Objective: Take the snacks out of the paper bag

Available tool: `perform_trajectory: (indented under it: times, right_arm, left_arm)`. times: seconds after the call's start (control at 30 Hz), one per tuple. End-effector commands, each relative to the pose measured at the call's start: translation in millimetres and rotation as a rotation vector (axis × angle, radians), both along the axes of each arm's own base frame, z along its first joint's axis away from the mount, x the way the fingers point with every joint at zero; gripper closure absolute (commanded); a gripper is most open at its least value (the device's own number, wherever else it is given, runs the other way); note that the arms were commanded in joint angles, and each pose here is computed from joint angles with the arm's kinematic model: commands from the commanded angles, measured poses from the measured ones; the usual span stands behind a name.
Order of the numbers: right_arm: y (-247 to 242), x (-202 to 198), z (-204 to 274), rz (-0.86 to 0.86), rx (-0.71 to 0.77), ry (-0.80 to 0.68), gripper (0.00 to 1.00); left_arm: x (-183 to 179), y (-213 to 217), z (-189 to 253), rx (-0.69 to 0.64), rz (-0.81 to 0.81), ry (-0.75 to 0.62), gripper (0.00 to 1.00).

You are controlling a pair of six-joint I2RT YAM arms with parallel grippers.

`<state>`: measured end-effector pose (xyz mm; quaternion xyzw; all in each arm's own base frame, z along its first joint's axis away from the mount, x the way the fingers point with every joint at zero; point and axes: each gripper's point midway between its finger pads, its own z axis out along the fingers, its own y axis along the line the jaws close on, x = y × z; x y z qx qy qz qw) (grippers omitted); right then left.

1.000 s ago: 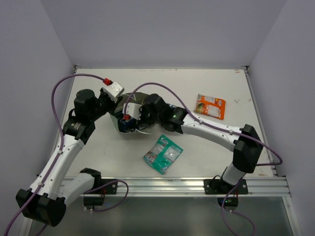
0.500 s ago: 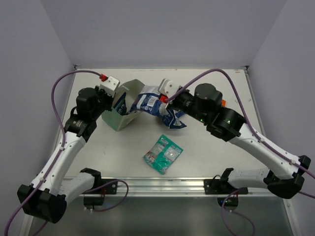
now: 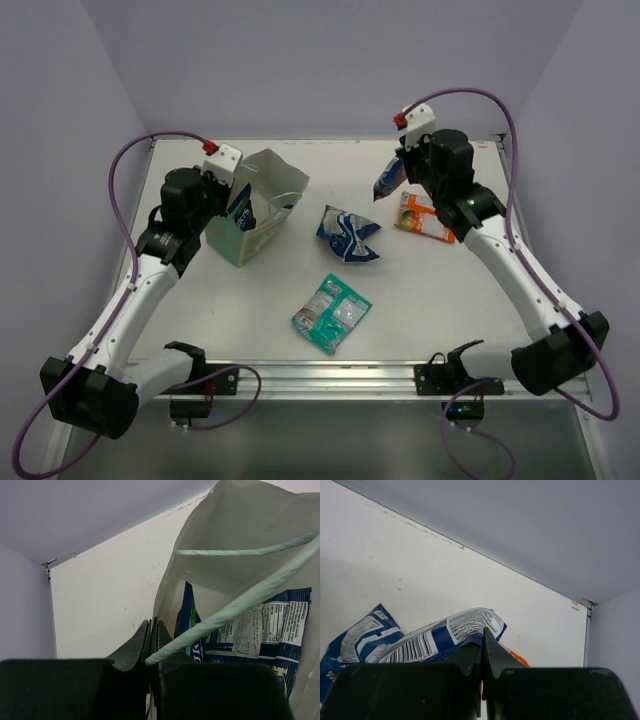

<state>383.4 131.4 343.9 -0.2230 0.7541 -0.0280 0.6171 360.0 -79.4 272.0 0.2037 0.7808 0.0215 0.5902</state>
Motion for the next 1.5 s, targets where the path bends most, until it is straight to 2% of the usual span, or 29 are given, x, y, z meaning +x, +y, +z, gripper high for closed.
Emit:
perform_trajectory:
  times: [0.0,0.03,0.13,0.17,0.2,0.27,0.33,0.37,0.4,0.43,0.47,0.57,0.6,0.63,0.67,0.7,0.73,0.87,1.0,1.1,1.2,1.3,1.47]
  right_arm:
    - [-4.1,50.7,-3.0,-0.084,0.056,-0.012,1.0]
    - [-6.1,72.6,-27.7,-0.112,0.043,0.036,1.0]
    - [-7.0,109.4,-33.1,-0.152,0.057,0.04,1.0]
    - [-3.4,125.5,-57.7,-0.161,0.051,0.083,1.0]
    - [-2.4,137.2,-51.0,-0.171,0.07,0.056,1.0]
    - [-3.0,155.5,-73.0,-0.187,0.082,0.071,1.0]
    - [-7.2,168.2,-81.2,-0.214,0.083,0.017,1.0]
    - [-7.1,171.2,-91.1,-0.207,0.059,0.015,0.95]
    - [-8.3,173.5,-113.1,-0.21,0.044,0.04,0.8]
    - [-12.4,172.8,-124.9,-0.228,0.035,0.066,0.75]
    - [-14.6,166.4,-146.4,-0.238,0.011,0.13,0.73]
    - [-15.5,146.9,-157.0,-0.234,0.026,0.203,0.62]
    - [-15.9,128.5,-145.6,-0.212,0.043,0.216,0.56]
    - [-12.2,118.3,-137.9,-0.191,0.083,0.22,0.42]
    - [-7.8,103.8,-139.2,-0.156,0.105,0.25,0.38]
    - [-5.9,90.7,-111.2,-0.132,0.145,0.217,0.36]
    - [-1.6,81.5,-102.6,-0.118,0.18,0.222,0.29]
    - [18.1,42.3,-54.9,-0.018,0.213,0.197,0.2]
    - [76.6,-4.5,-14.0,0.275,0.187,0.132,0.21]
    - [146.7,-57.3,-3.5,0.585,0.063,0.064,0.23]
    - [188.8,-85.3,3.9,0.749,-0.022,-0.006,0.24]
    - [223.9,-99.9,2.9,0.854,-0.048,-0.018,0.26]
    - [262.0,-99.1,-11.5,0.892,-0.084,-0.017,0.29]
  left_arm:
    - [5.2,-5.0,30.0,-0.027,-0.01,-0.073,1.0]
    - [5.1,-5.2,31.5,-0.025,-0.013,-0.075,1.0]
    - [4.3,-6.1,31.7,-0.015,-0.025,-0.073,1.0]
    - [4.1,-6.4,31.8,-0.011,-0.029,-0.072,1.0]
    - [3.7,-8.0,30.9,-0.008,-0.04,-0.068,1.0]
    - [3.2,-9.2,30.9,-0.008,-0.048,-0.066,1.0]
    - [2.2,-10.3,29.6,-0.009,-0.056,-0.061,1.0]
    - [1.2,-10.1,29.8,-0.01,-0.056,-0.063,1.0]
    - [-0.6,-15.4,28.4,-0.019,-0.086,-0.057,1.0]
    - [-1.5,-16.6,26.0,-0.019,-0.094,-0.053,1.0]
    - [-3.3,-18.3,25.9,-0.022,-0.106,-0.054,1.0]
    - [-6.0,-19.4,23.5,-0.021,-0.117,-0.048,1.0]
    - [-7.5,-20.6,22.3,-0.022,-0.126,-0.041,1.0]
    - [-8.5,-21.2,22.6,-0.023,-0.13,-0.041,1.0]
    - [-10.0,-22.2,22.4,-0.027,-0.137,-0.04,1.0]
    - [-10.8,-22.6,22.2,-0.027,-0.14,-0.038,1.0]
    - [-11.2,-23.1,21.1,-0.029,-0.143,-0.035,1.0]
    - [-12.8,-24.4,17.5,-0.03,-0.151,-0.021,1.0]
    - [-15.9,-26.4,15.9,-0.024,-0.172,-0.016,1.0]
    - [-17.3,-27.5,15.8,-0.004,-0.192,-0.02,1.0]
    - [-19.6,-32.7,18.9,0.008,-0.236,-0.026,1.0]
    - [-24.4,-43.7,23.9,-0.007,-0.304,-0.033,1.0]
    - [-33.0,-54.9,32.8,-0.026,-0.378,-0.047,1.0]
